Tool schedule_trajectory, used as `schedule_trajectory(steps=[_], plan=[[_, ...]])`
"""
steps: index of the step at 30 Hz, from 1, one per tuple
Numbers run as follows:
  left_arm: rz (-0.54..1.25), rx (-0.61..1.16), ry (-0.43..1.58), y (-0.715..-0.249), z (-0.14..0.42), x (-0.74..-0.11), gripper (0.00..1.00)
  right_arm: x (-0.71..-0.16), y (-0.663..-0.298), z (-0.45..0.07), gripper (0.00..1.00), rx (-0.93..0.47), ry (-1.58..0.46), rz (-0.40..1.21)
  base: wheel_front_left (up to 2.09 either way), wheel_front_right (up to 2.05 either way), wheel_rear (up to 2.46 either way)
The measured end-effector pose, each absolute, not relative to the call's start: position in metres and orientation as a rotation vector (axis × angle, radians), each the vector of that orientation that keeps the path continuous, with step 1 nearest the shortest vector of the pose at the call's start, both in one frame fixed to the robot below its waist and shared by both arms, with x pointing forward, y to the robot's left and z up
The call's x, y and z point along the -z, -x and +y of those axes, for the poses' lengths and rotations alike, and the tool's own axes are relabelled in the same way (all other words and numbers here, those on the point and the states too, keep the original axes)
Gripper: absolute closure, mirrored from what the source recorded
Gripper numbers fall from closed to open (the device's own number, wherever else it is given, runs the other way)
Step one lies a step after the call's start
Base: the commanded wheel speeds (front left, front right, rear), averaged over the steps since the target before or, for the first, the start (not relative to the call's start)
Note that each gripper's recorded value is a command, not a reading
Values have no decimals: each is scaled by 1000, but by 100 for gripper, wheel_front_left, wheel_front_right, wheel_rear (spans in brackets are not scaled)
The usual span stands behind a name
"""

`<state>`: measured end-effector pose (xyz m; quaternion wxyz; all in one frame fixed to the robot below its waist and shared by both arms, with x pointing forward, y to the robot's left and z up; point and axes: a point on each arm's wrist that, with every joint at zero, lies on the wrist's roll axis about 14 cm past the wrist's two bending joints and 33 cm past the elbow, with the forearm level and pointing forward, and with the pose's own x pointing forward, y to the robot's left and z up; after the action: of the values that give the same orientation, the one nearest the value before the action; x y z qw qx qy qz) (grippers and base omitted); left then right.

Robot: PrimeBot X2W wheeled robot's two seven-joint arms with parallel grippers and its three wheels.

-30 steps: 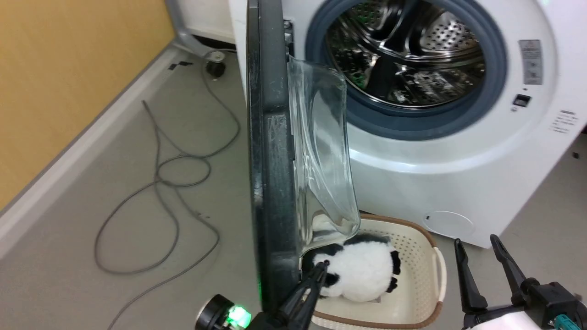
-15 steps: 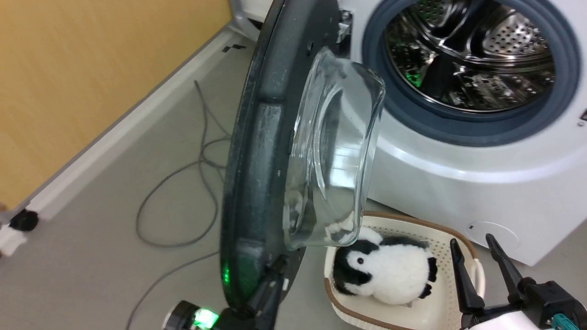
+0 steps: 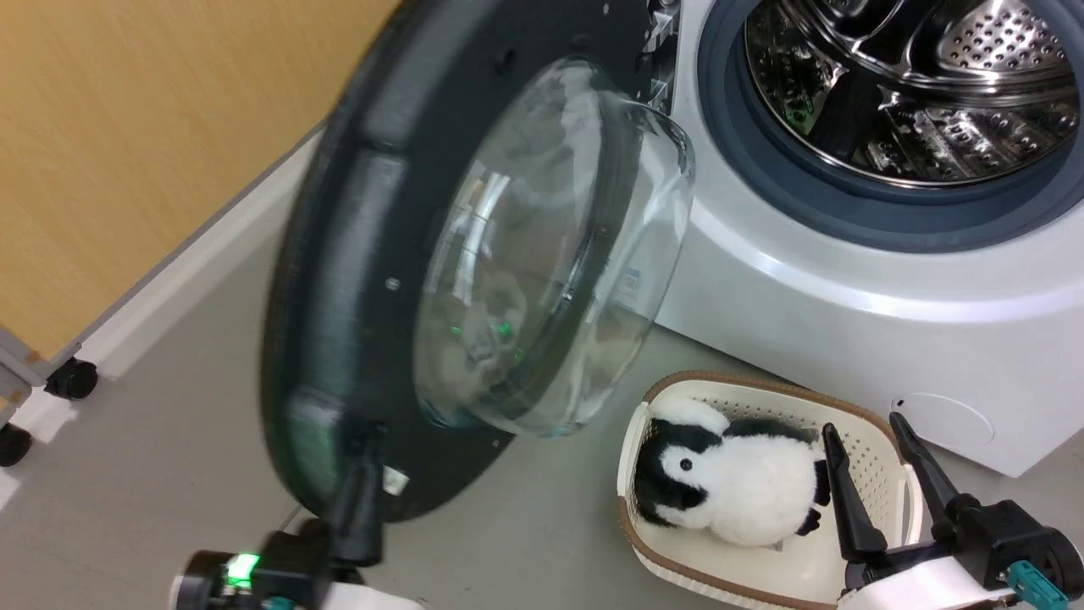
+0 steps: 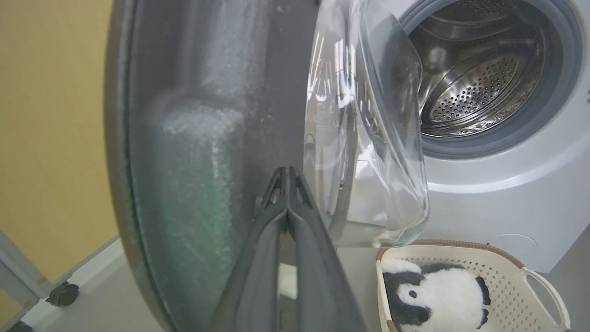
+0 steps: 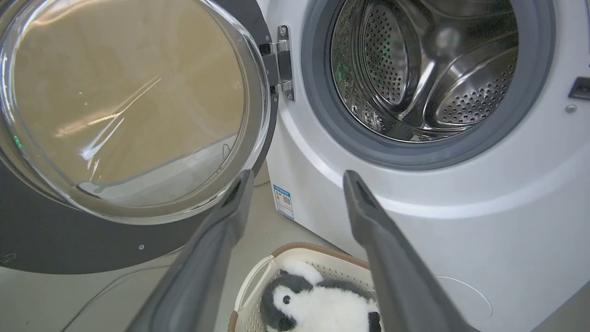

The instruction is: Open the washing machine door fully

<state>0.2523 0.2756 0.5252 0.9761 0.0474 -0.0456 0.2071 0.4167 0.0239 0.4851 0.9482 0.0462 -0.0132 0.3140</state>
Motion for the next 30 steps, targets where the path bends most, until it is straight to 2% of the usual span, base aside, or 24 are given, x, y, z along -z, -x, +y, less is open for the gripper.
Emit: schedule_trajectory(steps=[5, 20, 30], plan=[[-92, -530, -84, -246, 311, -527, 100, -476, -420, 23, 0, -638, -81, -10, 0, 0, 0], [-118, -708, -93, -270, 381, -540, 100, -450, -440, 16, 0, -621, -70, 29, 0, 0, 0], [-65, -812, -77, -283, 421, -522, 100, -432, -460, -3, 0, -579, -54, 47, 0, 0, 0]])
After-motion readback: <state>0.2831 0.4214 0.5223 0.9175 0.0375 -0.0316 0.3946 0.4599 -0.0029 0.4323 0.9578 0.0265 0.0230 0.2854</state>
